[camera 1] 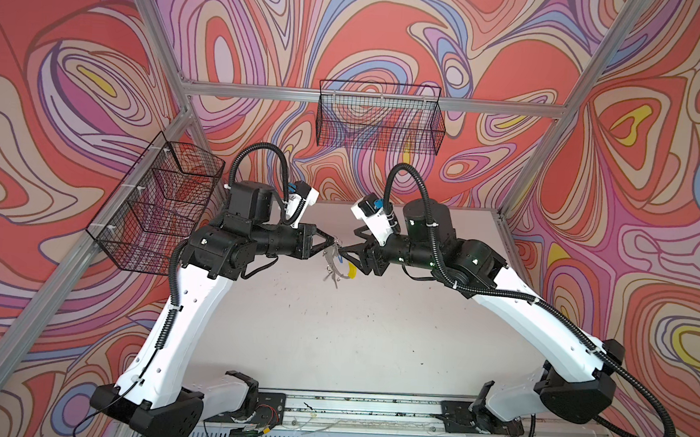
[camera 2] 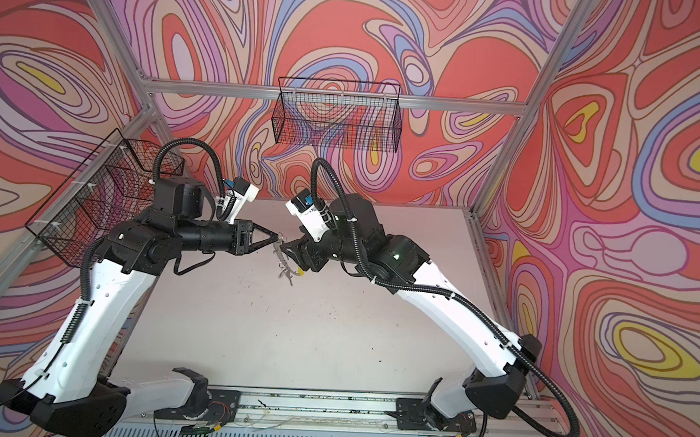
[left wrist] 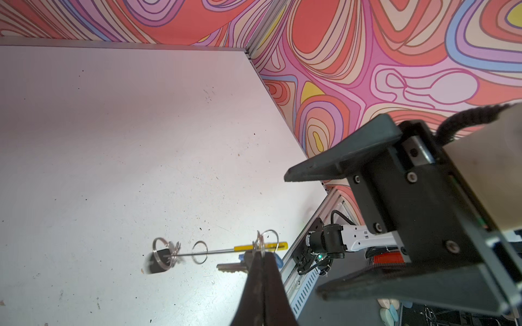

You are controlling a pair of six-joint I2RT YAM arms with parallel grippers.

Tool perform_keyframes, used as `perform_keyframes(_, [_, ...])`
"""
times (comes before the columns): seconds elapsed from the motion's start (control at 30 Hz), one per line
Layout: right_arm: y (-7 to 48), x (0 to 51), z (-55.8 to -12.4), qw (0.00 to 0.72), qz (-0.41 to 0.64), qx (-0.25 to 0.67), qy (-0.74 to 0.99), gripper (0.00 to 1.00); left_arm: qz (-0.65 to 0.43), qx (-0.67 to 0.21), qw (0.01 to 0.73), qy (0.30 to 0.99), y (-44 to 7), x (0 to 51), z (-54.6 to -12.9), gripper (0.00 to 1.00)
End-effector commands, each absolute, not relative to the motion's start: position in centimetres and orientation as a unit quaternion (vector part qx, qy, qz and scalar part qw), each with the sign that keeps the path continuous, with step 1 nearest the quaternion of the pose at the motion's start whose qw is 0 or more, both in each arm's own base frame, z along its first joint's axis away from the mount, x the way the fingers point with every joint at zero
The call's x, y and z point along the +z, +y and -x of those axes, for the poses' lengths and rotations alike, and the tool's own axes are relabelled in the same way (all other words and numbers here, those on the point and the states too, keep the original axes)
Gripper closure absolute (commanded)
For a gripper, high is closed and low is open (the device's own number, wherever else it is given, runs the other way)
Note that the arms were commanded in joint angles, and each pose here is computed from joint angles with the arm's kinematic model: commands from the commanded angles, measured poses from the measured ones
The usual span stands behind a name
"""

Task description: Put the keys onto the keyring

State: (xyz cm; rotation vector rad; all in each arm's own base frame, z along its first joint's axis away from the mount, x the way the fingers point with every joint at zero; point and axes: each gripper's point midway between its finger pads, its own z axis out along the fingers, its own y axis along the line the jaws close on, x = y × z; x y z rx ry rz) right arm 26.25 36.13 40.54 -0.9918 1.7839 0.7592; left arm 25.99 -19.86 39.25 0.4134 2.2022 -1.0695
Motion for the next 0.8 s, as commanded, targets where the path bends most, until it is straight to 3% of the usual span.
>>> perform_keyframes(0.0, [37.0,38.2,-26.7,0.427,0.429,0.292,0.741,0.31,-0.184,-0.408,0.325,0.833,-19.9,39.9,-25.2,1.0])
perform_keyframes(0.43, [38.9,36.9,-26.3,0.391,0.433,0.316,0.748,0.33,-0.17,-0.396,0.342,0.835,-19.4,40.2,-25.7,1.0])
perform_keyframes(0.57, [38.6,36.0,-27.4,0.4,0.42,0.287,0.762,0.46,-0.172,-0.401,0.343,0.831,-19.5,40.6,-25.5,1.0])
perform_keyframes(0.77, [38.2,36.0,-27.3,0.405,0.421,0.283,0.76,0.82,-0.174,-0.398,0.336,0.835,-19.5,40.3,-25.3,1.0])
